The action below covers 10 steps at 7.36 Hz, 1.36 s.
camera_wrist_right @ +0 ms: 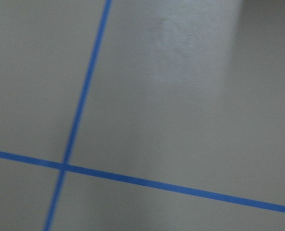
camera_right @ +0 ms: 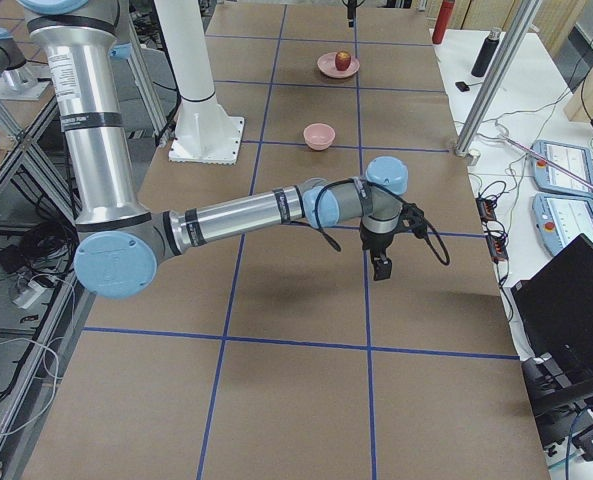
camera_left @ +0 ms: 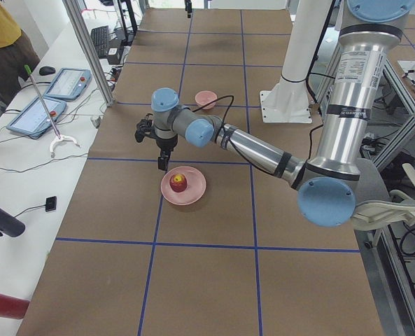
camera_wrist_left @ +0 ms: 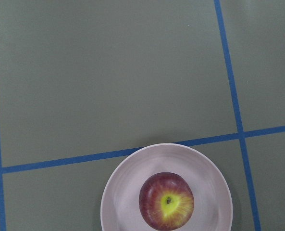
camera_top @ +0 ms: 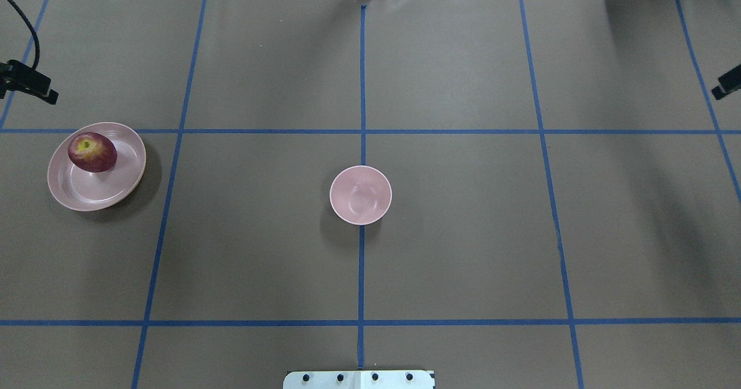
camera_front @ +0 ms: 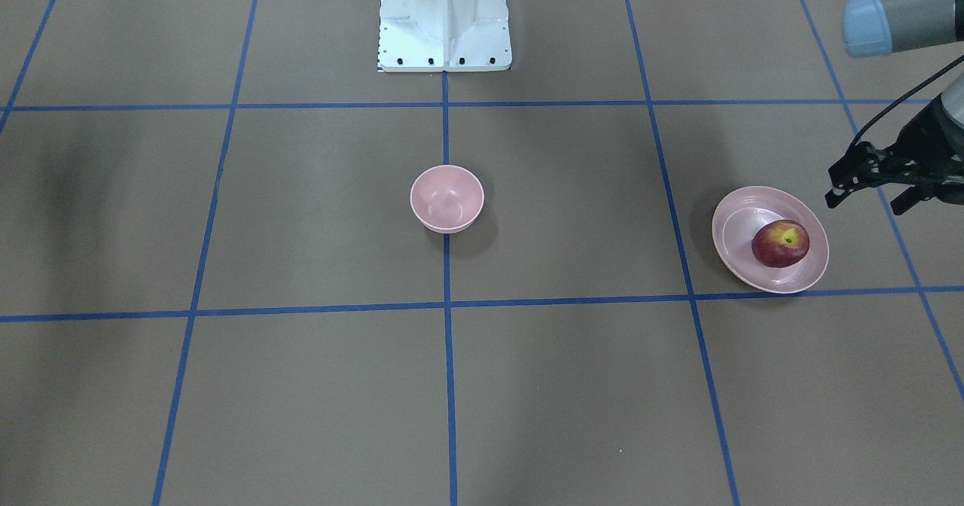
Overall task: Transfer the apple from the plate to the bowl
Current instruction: 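Lower the left gripper over the red apple on the plate and grasp it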
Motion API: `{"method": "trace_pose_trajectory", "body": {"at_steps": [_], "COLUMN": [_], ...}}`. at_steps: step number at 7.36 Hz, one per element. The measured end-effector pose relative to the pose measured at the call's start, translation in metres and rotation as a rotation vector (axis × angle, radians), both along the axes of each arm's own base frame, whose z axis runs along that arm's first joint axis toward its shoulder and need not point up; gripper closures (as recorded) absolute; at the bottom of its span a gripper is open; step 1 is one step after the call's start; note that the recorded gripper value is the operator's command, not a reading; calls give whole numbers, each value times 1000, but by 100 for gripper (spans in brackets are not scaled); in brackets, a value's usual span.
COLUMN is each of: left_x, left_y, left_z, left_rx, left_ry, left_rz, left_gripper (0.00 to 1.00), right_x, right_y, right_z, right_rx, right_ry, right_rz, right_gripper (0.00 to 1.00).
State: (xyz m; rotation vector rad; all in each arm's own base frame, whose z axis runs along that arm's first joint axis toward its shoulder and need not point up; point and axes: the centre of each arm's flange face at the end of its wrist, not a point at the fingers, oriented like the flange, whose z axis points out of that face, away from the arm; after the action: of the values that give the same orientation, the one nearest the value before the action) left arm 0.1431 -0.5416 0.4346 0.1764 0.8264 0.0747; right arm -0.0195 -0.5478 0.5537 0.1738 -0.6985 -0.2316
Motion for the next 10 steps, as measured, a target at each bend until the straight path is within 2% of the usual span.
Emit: {"method": "trace_pose_trajectory", "body": {"at_steps": [2,3,6,10], "left_x": [37,49,64,87], "left_y": [0,-2,-16,-8], "left_z": [2,13,68,89], "left_rx": [-10,-2,46,58], "left_ry": [-10,-12,6,-16], "left_rz": [40,53,61,81], "left_gripper": [1,1,1,1], "right_x": [57,66,69,69], "right_y": [46,55,62,63], "right_z": [56,66,73,73], "right_rx": [-28,-42,-55,-59], "right_ry": [19,18,16,16], "right_rz": [6,14,20,22], "right_gripper": [0,0,0,0]}}
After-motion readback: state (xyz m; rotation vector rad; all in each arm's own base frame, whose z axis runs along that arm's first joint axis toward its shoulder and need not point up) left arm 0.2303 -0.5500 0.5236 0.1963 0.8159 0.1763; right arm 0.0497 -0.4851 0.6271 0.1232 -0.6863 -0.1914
